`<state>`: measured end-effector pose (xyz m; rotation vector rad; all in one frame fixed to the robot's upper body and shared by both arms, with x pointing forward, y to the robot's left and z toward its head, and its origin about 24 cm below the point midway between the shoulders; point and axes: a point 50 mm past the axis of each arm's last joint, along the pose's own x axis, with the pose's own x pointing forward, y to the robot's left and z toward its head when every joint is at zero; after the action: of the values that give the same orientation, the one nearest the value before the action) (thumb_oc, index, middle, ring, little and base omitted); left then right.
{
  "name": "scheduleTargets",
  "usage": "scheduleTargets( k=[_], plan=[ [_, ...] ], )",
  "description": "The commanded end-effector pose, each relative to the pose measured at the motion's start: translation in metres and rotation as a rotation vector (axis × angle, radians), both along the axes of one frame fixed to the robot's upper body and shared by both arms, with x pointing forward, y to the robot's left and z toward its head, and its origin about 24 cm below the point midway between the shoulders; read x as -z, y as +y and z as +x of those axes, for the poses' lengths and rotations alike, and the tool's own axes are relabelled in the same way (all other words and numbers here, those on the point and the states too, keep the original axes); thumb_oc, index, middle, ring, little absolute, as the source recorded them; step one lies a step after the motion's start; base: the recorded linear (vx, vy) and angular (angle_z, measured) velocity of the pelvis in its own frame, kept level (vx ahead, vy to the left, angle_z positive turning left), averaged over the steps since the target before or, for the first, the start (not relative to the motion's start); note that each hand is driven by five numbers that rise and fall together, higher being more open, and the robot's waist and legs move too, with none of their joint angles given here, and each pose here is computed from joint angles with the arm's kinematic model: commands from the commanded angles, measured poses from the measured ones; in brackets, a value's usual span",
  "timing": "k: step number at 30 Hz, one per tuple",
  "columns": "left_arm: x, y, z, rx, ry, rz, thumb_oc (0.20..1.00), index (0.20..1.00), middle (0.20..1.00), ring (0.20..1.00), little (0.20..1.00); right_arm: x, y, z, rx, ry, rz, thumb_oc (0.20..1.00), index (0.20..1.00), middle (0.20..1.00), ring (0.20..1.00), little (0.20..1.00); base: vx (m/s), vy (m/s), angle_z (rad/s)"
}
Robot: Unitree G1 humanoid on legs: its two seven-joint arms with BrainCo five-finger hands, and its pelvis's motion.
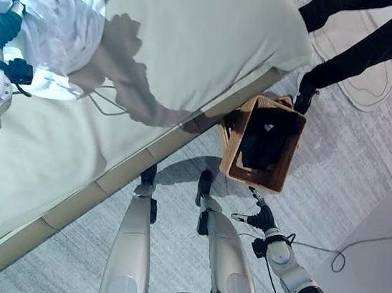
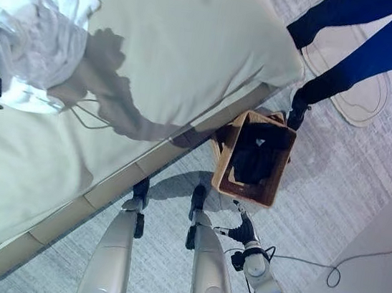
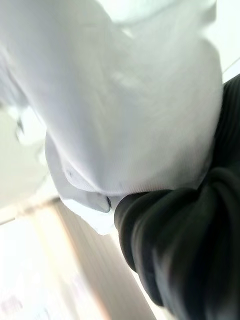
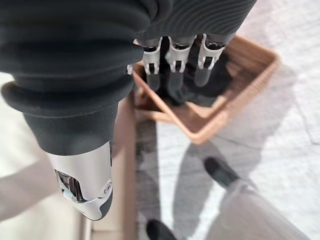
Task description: Pick up clothes into the bucket
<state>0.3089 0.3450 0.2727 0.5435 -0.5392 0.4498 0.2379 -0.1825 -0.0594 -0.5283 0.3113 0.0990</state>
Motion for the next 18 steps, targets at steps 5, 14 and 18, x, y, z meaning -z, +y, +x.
scheduleTargets(
  k=[5, 14, 18],
  plan=[
    [-0.038, -0.015, -0.015, 0.175, -0.214, -0.015, 0.200, 0.200, 0.200, 0.200, 0.200, -0.003, -0.031, -0.019, -0.006, 0.020, -0.062, 1.000, 1.000, 1.000, 1.000, 1.000, 0.13, -0.038, 0.08],
    [-0.047, -0.034, -0.026, 0.355, -0.221, 0.022, 0.200, 0.200, 0.200, 0.200, 0.200, -0.044, -0.016, -0.008, -0.103, -0.146, 0.041, 1.000, 1.000, 1.000, 1.000, 1.000, 0.13, -0.052, 0.08],
    [-0.057, -0.050, -0.025, 0.445, -0.231, 0.038, 0.200, 0.200, 0.200, 0.200, 0.200, -0.075, -0.005, 0.005, -0.150, -0.275, 0.127, 1.000, 1.000, 1.000, 1.000, 1.000, 0.07, -0.036, 0.09]
  ],
)
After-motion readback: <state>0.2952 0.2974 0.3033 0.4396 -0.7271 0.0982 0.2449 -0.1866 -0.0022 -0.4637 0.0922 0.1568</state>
